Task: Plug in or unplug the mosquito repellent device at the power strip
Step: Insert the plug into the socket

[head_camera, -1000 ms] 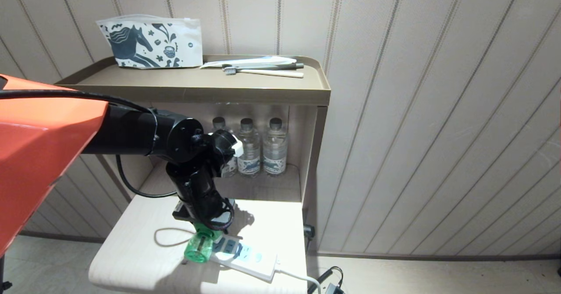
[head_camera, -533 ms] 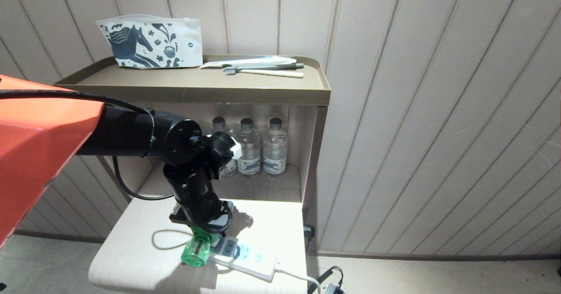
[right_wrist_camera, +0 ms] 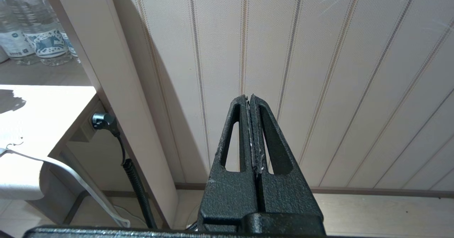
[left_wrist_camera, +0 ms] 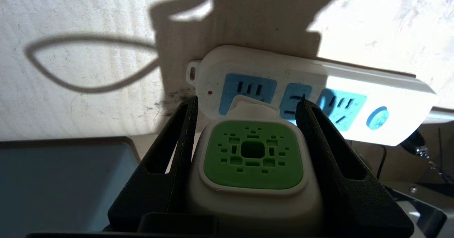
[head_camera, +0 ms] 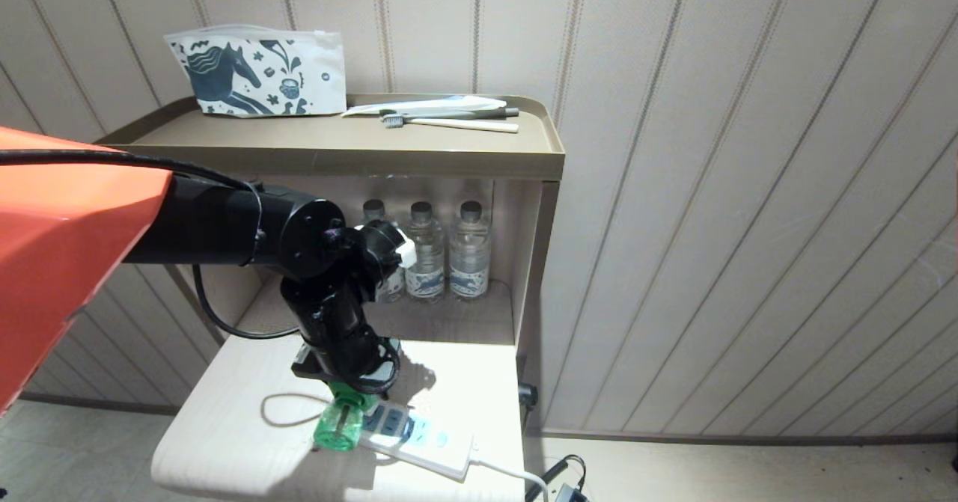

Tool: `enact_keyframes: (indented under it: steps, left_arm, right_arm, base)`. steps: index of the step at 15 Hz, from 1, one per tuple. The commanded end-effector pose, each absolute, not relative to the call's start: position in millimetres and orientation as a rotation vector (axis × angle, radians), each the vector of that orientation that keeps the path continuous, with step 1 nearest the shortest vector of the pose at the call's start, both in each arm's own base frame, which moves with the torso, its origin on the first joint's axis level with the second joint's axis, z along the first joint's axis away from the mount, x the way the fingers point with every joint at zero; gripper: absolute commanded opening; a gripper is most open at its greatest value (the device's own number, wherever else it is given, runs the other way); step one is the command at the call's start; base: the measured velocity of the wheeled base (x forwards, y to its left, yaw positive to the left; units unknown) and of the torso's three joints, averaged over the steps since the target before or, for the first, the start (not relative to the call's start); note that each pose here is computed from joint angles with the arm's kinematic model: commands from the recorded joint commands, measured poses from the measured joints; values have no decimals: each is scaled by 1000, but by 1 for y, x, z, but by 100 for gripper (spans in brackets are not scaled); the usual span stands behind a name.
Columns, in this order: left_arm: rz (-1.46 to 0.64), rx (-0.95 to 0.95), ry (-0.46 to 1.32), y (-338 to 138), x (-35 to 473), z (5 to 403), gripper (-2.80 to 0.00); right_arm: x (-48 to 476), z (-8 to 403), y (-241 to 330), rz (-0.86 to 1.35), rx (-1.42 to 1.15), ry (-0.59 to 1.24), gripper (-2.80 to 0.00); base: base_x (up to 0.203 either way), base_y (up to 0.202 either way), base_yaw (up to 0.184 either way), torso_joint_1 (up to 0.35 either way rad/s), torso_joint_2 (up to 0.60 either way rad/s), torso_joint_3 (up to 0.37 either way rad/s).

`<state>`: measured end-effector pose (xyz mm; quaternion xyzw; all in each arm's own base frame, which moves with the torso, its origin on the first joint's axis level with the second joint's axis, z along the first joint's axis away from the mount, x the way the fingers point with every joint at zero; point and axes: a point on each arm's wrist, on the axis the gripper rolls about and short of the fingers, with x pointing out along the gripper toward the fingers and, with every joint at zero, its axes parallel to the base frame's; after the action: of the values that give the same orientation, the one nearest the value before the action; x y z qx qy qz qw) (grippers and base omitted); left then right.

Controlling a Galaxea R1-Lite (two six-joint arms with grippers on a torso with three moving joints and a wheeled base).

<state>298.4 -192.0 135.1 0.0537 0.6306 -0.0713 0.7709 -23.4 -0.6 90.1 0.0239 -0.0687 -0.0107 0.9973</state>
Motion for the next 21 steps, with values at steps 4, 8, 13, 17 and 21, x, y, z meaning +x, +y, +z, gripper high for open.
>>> enact_keyframes:
  steps: [4, 8, 13, 17, 21]
  left_arm:
    - [-122, 96, 1380, -193, 301, 131, -280]
    - [-96, 76, 1394, -192, 299, 129, -280]
    - [-85, 64, 1402, -194, 302, 124, -280]
    - [-89, 63, 1391, -196, 301, 128, -280]
    - [-96, 69, 1392, -201, 299, 128, -280]
  right_arm:
    - [-23, 90, -1, -21, 48, -139, -280]
    - [-23, 90, -1, -21, 48, -139, -280]
    - [-23, 90, -1, -21, 48, -139, -280]
    - [-23, 90, -1, -21, 48, -139, -280]
    - [-23, 90, -1, -21, 48, -139, -280]
  base:
    - [0, 0, 0, 0, 0, 0]
    - [0, 0, 0, 0, 0, 0]
    - [0, 0, 0, 0, 0, 0]
    - [0, 0, 0, 0, 0, 0]
    - [0, 0, 0, 0, 0, 0]
